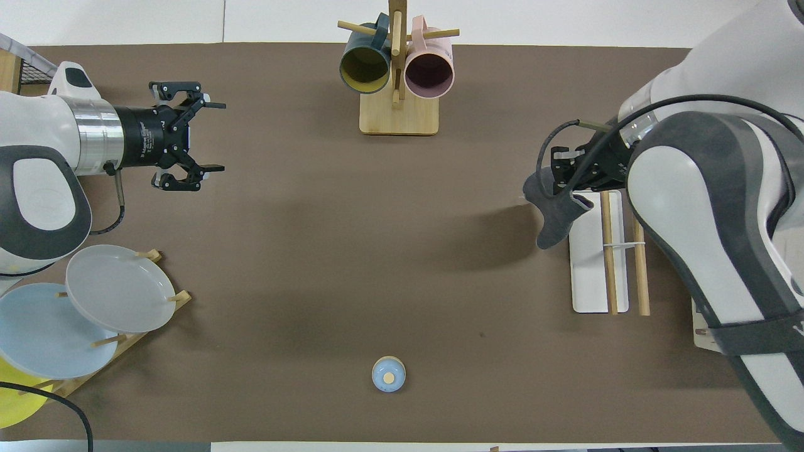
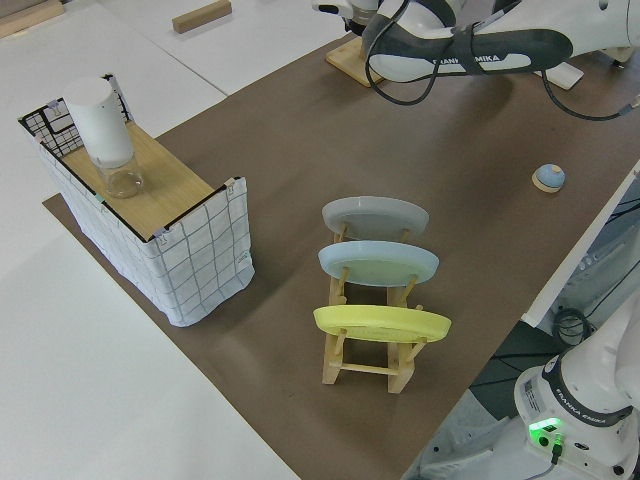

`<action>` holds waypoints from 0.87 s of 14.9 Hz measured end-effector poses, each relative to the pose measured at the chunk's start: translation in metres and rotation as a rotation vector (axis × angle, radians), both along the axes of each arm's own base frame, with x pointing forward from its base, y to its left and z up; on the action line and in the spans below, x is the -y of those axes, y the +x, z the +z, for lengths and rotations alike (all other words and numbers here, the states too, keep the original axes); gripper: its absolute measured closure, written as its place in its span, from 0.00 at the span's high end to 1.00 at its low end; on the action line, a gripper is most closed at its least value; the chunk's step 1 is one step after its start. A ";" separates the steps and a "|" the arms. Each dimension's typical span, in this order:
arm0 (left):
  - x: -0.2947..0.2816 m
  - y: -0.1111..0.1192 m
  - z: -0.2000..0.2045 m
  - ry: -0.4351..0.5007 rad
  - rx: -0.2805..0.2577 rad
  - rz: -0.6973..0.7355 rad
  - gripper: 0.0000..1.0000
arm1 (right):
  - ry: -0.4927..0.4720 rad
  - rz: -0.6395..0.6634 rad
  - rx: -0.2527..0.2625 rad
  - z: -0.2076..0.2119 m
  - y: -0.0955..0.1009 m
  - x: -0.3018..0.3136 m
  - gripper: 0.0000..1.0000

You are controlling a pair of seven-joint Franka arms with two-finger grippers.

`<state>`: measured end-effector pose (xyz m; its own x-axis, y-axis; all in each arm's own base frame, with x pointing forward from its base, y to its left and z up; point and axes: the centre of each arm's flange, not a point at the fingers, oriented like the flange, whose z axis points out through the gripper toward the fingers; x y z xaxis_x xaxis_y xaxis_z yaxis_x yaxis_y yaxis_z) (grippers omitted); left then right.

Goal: Fold towel and hang on rack

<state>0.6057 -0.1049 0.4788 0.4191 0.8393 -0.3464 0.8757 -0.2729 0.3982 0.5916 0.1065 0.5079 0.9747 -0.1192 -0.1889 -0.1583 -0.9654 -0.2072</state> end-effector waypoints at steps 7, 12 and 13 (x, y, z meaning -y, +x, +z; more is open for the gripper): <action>-0.022 -0.007 -0.004 0.368 0.110 -0.509 1.00 | -0.056 0.102 0.014 -0.012 -0.047 0.116 0.03; -0.037 -0.014 0.020 0.509 0.090 -0.864 1.00 | -0.100 0.182 0.061 -0.035 -0.060 0.177 0.03; -0.038 -0.017 0.027 0.524 0.083 -0.916 1.00 | -0.102 0.192 0.072 -0.042 -0.063 0.181 0.03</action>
